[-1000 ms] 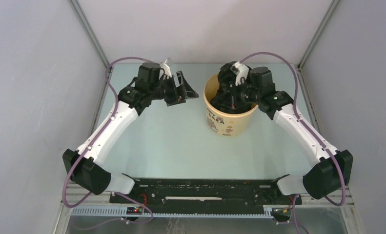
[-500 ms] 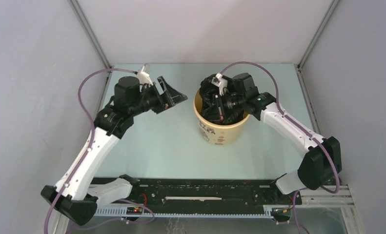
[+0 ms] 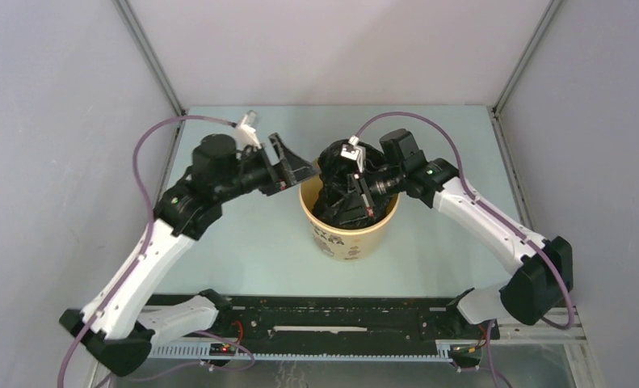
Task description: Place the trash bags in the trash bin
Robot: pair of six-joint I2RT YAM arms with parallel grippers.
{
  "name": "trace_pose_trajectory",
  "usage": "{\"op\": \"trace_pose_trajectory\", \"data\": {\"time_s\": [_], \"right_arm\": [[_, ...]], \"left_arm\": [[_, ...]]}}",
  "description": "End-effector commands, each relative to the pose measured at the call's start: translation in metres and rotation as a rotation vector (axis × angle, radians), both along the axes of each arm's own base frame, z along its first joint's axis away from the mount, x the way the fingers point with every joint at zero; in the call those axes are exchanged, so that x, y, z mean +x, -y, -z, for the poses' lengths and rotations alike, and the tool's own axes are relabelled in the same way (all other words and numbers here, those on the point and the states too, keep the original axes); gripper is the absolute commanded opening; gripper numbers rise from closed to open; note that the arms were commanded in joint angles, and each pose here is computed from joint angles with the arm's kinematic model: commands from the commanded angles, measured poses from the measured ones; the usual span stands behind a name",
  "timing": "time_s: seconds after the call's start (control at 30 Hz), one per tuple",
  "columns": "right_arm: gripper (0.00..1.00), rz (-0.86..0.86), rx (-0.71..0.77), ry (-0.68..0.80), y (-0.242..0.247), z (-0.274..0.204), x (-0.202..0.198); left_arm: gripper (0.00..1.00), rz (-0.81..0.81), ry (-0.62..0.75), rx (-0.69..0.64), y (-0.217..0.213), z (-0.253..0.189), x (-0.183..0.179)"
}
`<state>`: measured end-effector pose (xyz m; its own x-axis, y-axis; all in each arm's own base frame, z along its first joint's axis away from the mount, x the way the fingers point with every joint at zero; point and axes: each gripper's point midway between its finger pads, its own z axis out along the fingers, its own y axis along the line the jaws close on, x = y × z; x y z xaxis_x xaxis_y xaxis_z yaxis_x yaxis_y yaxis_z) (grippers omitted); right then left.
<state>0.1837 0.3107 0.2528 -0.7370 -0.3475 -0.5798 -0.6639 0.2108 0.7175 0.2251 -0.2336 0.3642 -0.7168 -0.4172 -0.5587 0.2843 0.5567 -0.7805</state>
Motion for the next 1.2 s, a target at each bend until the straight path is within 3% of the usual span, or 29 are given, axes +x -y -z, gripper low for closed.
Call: {"op": "trace_pose_trajectory", "data": {"time_s": [0.0, 0.27, 0.63, 0.9, 0.93, 0.97, 1.1, 1.17], "right_arm": [[0.11, -0.004, 0.000, 0.084, 0.016, -0.016, -0.015], [0.18, 0.034, -0.025, 0.112, 0.014, -0.019, -0.021], [0.54, 0.318, -0.193, 0.147, 0.050, -0.018, -0.012], [0.73, 0.691, -0.257, 0.198, 0.110, -0.038, -0.001], [0.79, 0.725, -0.235, 0.199, 0.117, -0.045, -0.001], [0.96, 0.763, -0.216, 0.201, 0.123, -0.051, -0.001], [1.00, 0.893, -0.164, 0.236, 0.142, -0.071, 0.005], [1.00, 0.873, -0.142, 0.201, 0.135, -0.078, 0.002]], "left_arm": [[0.83, 0.015, 0.000, 0.016, 0.020, -0.006, 0.011], [0.76, 0.039, -0.003, 0.065, 0.038, -0.006, 0.035], [0.02, 0.070, -0.004, -0.036, 0.050, -0.013, 0.031], [0.00, 0.054, -0.002, -0.083, 0.041, -0.006, 0.020], [0.00, 0.057, -0.008, -0.091, 0.041, -0.005, 0.018], [0.00, 0.060, -0.006, -0.103, 0.042, -0.006, 0.017], [0.00, 0.052, -0.001, -0.115, 0.040, -0.009, 0.016], [0.02, 0.055, -0.003, -0.119, 0.040, -0.011, 0.015]]}}
